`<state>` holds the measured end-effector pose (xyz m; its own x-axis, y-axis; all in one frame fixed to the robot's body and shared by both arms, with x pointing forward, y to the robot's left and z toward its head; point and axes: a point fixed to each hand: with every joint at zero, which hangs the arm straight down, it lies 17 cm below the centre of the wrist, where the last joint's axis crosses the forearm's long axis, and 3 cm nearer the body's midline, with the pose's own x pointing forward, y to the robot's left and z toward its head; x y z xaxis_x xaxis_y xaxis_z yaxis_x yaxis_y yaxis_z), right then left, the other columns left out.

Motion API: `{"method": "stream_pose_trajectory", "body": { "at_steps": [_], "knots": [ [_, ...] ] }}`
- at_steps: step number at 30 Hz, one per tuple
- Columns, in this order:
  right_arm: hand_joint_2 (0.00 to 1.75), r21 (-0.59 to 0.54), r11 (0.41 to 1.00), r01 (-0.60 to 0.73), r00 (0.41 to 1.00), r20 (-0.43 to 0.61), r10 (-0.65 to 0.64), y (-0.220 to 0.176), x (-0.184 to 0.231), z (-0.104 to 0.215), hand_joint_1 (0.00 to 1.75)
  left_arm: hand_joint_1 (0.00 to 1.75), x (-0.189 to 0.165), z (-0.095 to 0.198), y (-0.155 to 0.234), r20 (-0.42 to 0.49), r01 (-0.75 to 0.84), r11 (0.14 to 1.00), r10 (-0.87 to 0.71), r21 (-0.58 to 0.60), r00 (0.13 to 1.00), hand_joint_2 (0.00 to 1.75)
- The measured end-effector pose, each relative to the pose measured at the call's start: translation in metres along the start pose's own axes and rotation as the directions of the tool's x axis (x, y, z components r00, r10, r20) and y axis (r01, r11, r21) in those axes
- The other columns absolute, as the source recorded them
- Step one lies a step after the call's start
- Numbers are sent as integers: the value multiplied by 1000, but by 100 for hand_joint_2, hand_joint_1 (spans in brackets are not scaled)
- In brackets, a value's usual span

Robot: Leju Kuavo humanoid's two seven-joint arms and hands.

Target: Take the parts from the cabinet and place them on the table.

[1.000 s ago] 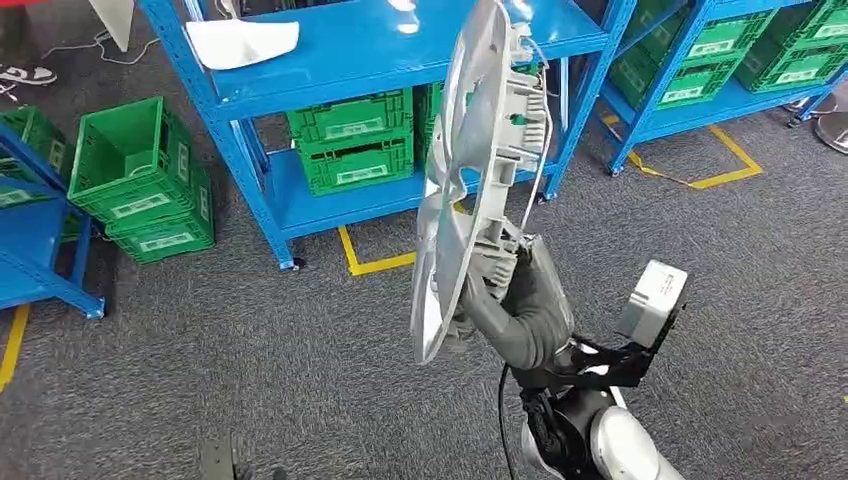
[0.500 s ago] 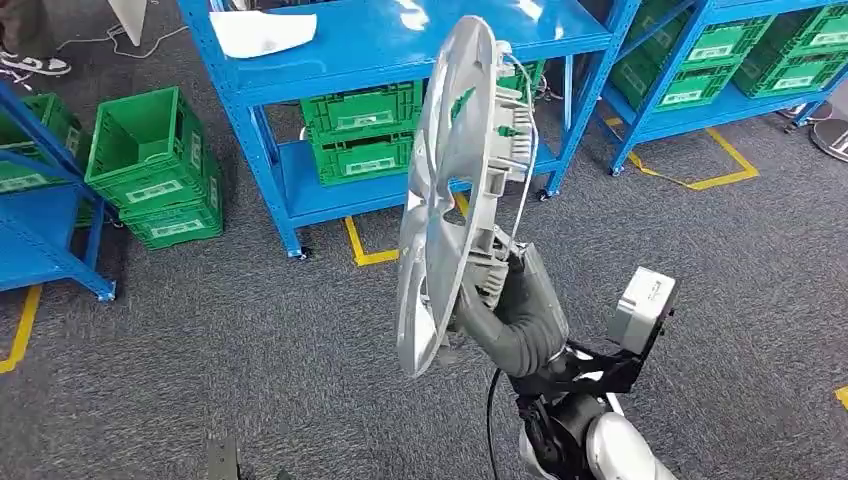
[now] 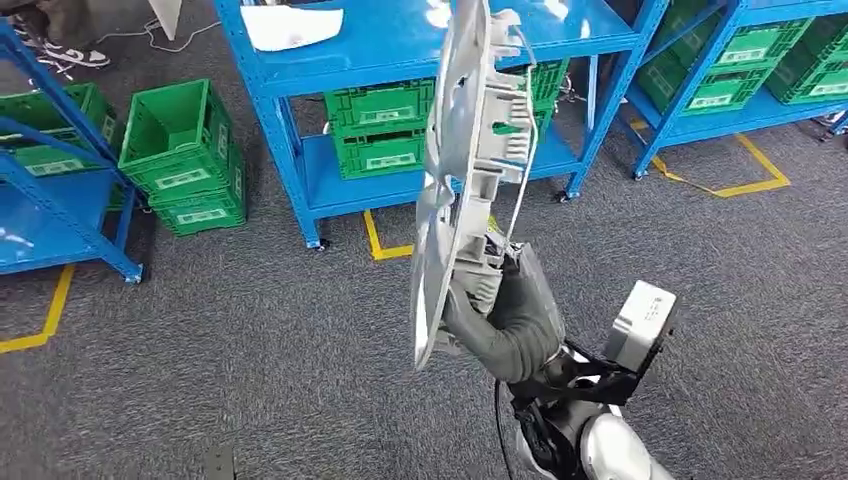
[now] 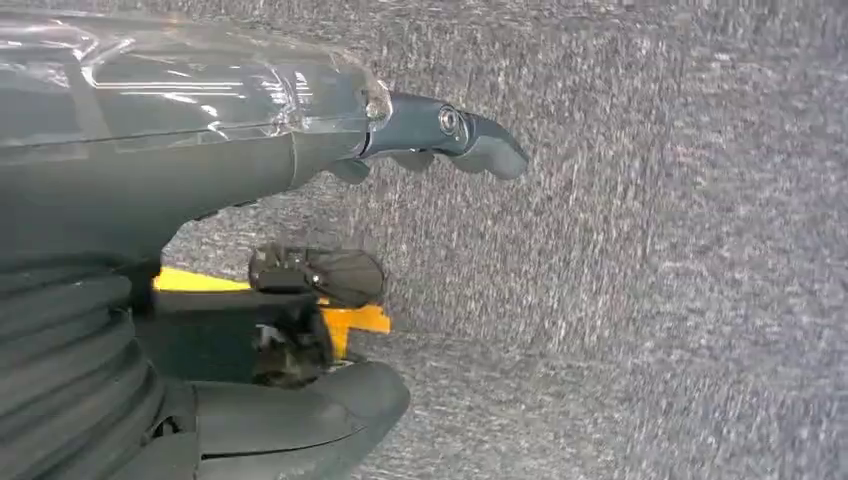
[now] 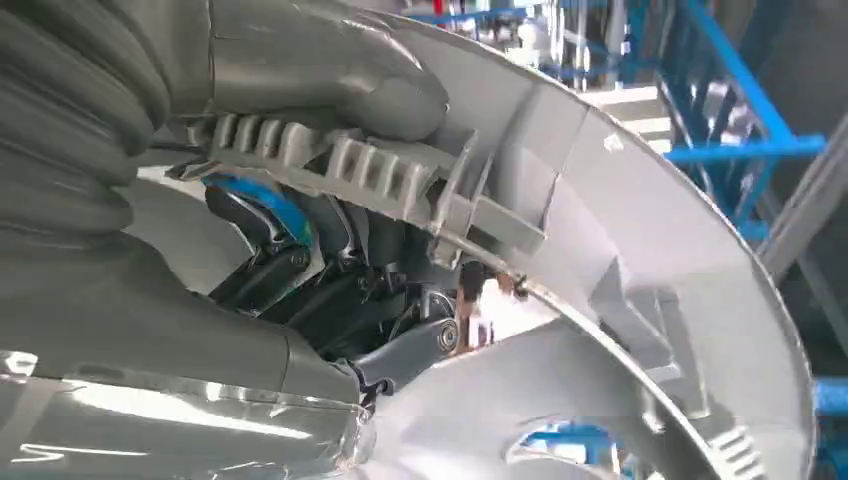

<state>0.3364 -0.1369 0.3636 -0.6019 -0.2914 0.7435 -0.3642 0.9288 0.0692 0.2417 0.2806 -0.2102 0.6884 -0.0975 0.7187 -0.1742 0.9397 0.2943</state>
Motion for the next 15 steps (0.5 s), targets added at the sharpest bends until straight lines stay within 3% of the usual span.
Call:
{"method": "stream_pose_trajectory", "body": {
  "at_steps": [15],
  "knots": [
    [175,73,994,86,996,-5,-86,17,2,2,175,0,1,-3,5,3,9,1000,-9,4,1000,175]
  ]
}}
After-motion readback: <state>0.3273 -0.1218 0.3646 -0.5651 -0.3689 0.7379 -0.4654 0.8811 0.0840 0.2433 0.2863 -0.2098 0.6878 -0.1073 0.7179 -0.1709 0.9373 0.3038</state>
